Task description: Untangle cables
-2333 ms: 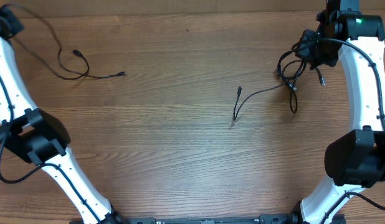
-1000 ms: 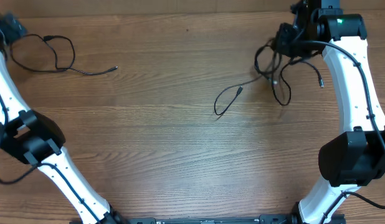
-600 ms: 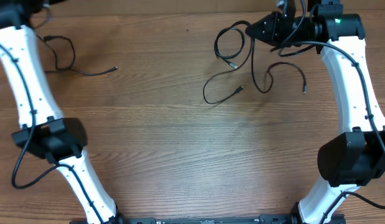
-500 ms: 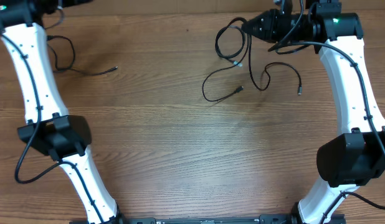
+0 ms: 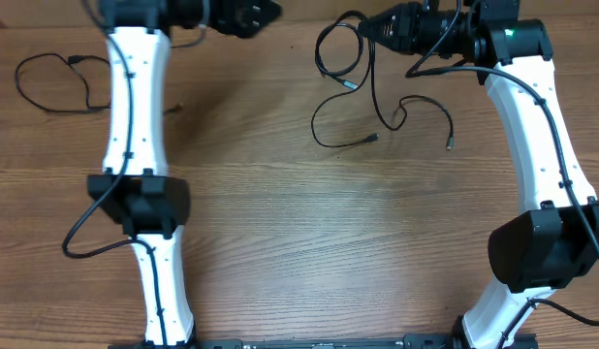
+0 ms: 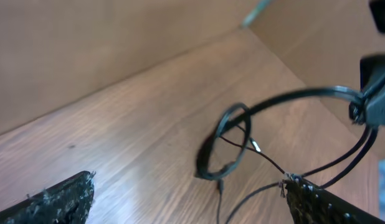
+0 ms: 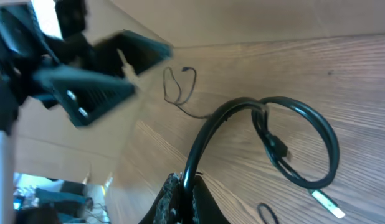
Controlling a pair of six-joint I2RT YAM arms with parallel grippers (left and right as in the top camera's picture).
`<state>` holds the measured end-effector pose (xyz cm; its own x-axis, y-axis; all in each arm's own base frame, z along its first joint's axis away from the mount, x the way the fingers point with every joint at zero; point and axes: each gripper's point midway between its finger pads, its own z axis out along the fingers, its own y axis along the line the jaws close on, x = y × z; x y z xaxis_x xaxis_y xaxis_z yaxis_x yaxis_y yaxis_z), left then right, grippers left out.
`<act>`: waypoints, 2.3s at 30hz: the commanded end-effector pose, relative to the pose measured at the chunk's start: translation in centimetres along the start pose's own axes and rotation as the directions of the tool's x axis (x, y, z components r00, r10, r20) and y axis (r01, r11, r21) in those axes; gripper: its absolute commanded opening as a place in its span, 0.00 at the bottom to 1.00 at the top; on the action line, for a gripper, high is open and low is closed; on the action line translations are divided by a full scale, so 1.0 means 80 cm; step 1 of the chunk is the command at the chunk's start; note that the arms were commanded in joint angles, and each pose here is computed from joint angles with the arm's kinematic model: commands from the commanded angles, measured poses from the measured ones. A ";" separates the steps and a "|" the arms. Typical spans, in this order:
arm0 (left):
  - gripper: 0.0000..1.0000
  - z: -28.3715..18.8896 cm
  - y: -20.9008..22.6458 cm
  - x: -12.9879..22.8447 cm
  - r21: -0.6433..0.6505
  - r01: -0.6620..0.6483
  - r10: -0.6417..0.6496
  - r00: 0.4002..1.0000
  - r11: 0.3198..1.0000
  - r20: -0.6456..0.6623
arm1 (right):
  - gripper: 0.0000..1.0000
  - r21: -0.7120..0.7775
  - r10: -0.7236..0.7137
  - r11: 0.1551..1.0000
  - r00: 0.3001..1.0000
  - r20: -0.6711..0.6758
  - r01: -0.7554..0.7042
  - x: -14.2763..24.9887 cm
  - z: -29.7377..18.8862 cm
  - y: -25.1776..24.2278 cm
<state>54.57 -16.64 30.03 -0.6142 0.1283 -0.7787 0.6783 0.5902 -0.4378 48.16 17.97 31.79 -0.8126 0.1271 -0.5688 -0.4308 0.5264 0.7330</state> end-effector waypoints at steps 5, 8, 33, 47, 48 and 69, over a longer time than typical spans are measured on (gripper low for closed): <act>0.96 0.042 -0.005 0.033 0.058 -0.082 0.086 0.994 0.995 -0.074 | 0.04 -0.109 0.039 0.993 0.999 0.024 -0.036 -0.017 -0.018 0.051; 0.95 0.051 -0.011 0.037 0.073 -0.105 0.111 0.990 0.992 -0.085 | 0.04 -0.176 0.049 0.983 0.999 0.011 -0.047 -0.019 -0.020 0.068; 0.17 0.107 -0.059 0.060 0.162 -0.135 0.158 0.978 0.977 -0.139 | 0.04 -0.334 0.107 0.935 0.993 -0.057 -0.120 -0.023 -0.031 0.109; 0.04 0.095 -0.064 0.036 0.224 0.022 -0.002 0.996 0.974 -0.086 | 0.04 -0.069 0.088 0.994 0.994 0.060 -0.084 -0.028 -0.016 0.044; 0.04 0.094 -0.064 0.032 0.227 0.046 -0.028 0.996 0.973 -0.082 | 0.07 0.033 0.077 0.996 0.993 0.085 -0.080 -0.027 -0.014 0.020; 0.04 0.080 -0.023 -0.006 0.136 0.287 -0.289 0.957 0.948 -0.004 | 0.70 0.337 0.211 0.891 0.934 0.287 -0.305 -0.031 -0.046 -0.010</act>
<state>55.26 -23.48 29.11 -0.7606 -0.0077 -0.6491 0.5758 0.4538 -0.6801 51.15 12.27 28.13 -0.7496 0.4231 -0.5090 0.0725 0.8169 0.5722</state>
